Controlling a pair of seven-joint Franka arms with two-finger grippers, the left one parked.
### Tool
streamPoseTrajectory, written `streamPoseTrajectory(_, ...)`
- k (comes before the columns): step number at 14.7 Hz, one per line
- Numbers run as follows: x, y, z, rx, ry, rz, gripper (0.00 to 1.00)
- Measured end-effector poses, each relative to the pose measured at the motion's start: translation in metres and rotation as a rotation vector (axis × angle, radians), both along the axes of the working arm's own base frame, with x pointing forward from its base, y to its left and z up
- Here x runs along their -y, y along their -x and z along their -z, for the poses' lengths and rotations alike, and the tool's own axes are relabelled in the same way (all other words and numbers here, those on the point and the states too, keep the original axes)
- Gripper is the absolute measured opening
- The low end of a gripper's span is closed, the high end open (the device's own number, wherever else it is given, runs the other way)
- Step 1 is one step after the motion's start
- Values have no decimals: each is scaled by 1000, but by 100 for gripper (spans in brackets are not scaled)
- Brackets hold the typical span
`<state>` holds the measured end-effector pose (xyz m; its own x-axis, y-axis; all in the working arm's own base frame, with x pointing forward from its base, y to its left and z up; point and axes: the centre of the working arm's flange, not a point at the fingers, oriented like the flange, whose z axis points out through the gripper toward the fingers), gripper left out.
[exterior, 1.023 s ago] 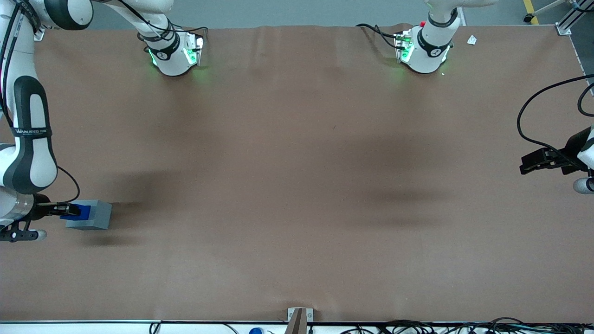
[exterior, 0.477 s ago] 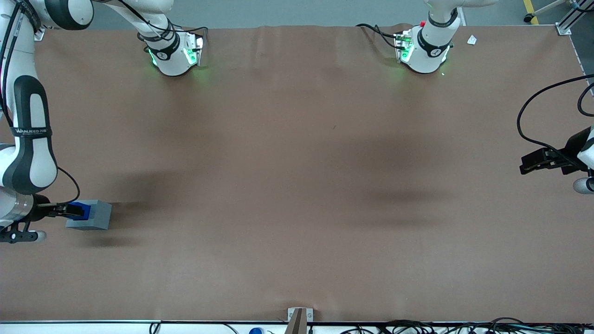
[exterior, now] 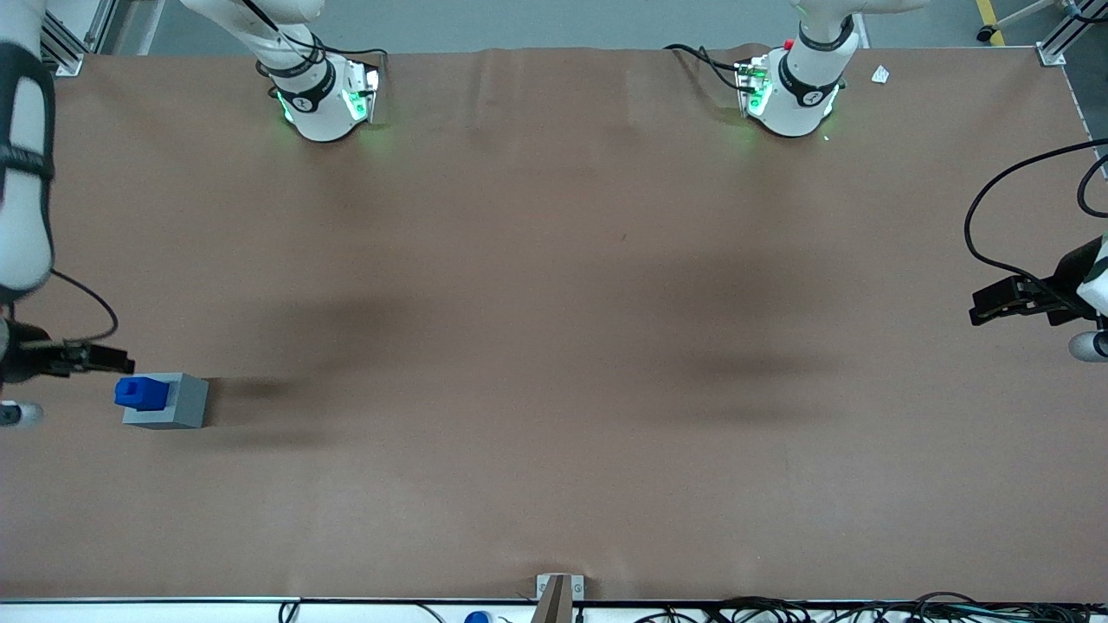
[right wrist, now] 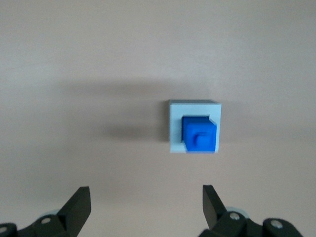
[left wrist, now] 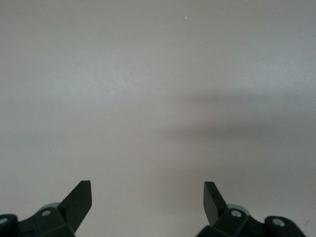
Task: Insert blue part into gray base with right arm
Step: 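Open the right gripper and raise it away from the base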
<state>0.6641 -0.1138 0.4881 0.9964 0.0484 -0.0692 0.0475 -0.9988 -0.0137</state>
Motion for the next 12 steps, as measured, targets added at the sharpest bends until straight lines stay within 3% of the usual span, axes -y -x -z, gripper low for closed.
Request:
streamPoseTrajectory(6, -67, 65, -124, 27, -11, -55, 100)
streamPoseTrajectory(12, -96, 125, -146, 40, -22, -64, 100)
